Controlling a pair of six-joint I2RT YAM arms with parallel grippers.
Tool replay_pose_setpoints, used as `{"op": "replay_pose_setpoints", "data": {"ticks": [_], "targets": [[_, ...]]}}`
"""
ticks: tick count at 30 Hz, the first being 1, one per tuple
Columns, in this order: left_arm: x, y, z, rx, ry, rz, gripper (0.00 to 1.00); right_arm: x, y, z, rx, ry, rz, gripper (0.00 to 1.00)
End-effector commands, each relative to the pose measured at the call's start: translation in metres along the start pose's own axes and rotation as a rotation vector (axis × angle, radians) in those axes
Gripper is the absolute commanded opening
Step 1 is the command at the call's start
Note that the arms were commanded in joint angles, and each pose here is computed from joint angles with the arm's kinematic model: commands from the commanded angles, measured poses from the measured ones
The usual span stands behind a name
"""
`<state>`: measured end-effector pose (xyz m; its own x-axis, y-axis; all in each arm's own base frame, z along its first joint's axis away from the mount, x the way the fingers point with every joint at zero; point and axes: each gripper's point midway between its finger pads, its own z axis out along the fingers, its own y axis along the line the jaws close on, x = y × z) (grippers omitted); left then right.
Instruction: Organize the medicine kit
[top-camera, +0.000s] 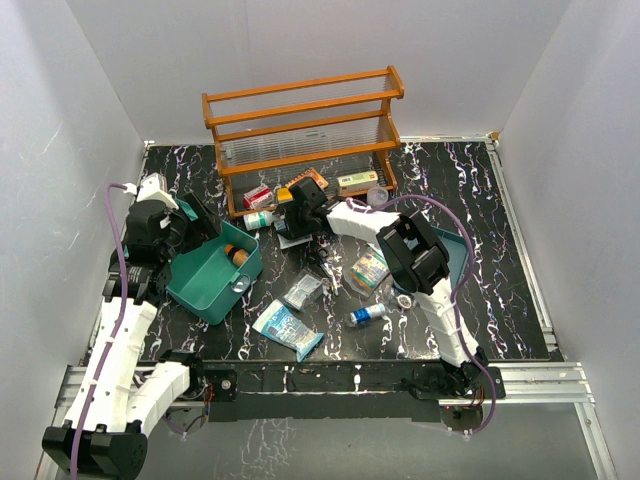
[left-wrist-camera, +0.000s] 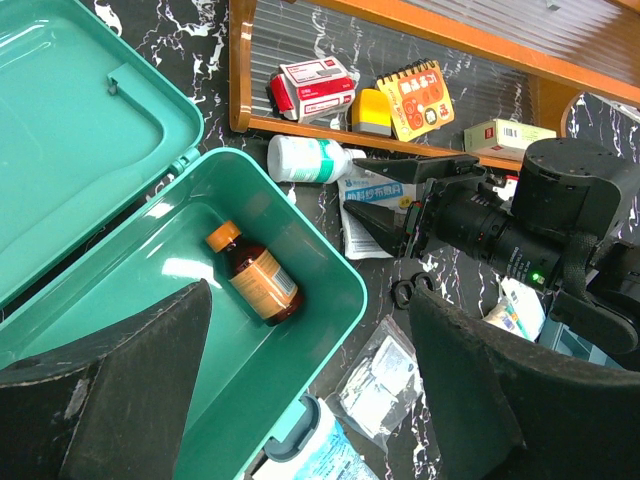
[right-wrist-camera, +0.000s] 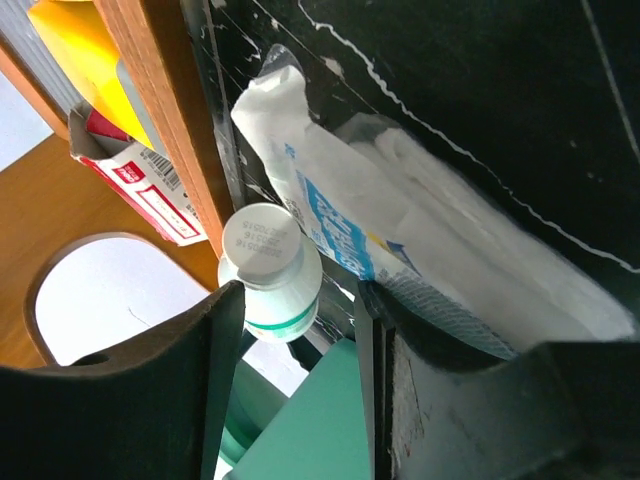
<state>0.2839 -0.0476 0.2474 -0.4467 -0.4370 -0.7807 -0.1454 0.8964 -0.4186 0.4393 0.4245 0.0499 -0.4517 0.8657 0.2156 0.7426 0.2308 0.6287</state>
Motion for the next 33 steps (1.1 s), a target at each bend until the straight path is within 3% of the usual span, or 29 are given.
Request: {"op": "replay_pose_setpoints", "data": {"ticks": [1, 6, 13, 19, 25, 33], "targets": [[0.004, -0.002, 0.0, 0.006, 0.024, 0.015, 0.79, -0.009, 0.016, 0.006, -0.047, -0.06, 0.022, 0.46], [0.006, -0.003, 0.003, 0.004, 0.039, 0.014, 0.79, -0.006, 0.019, 0.018, -0.066, -0.041, 0.016, 0.49], [0.004, -0.003, 0.006, -0.008, 0.053, 0.014, 0.79, -0.016, 0.017, 0.025, -0.067, -0.087, 0.021, 0.43], [0.002, -0.004, 0.006, -0.014, 0.063, 0.02, 0.79, -0.019, 0.021, 0.024, -0.082, -0.109, 0.001, 0.27], [0.002, -0.021, 0.007, 0.085, 0.08, 0.061, 0.8, -0.026, 0.03, -0.007, -0.125, -0.161, -0.084, 0.23], [0.013, -0.058, 0.009, 0.313, 0.156, 0.116, 0.83, -0.046, 0.021, -0.069, -0.144, -0.231, -0.37, 0.21]]}}
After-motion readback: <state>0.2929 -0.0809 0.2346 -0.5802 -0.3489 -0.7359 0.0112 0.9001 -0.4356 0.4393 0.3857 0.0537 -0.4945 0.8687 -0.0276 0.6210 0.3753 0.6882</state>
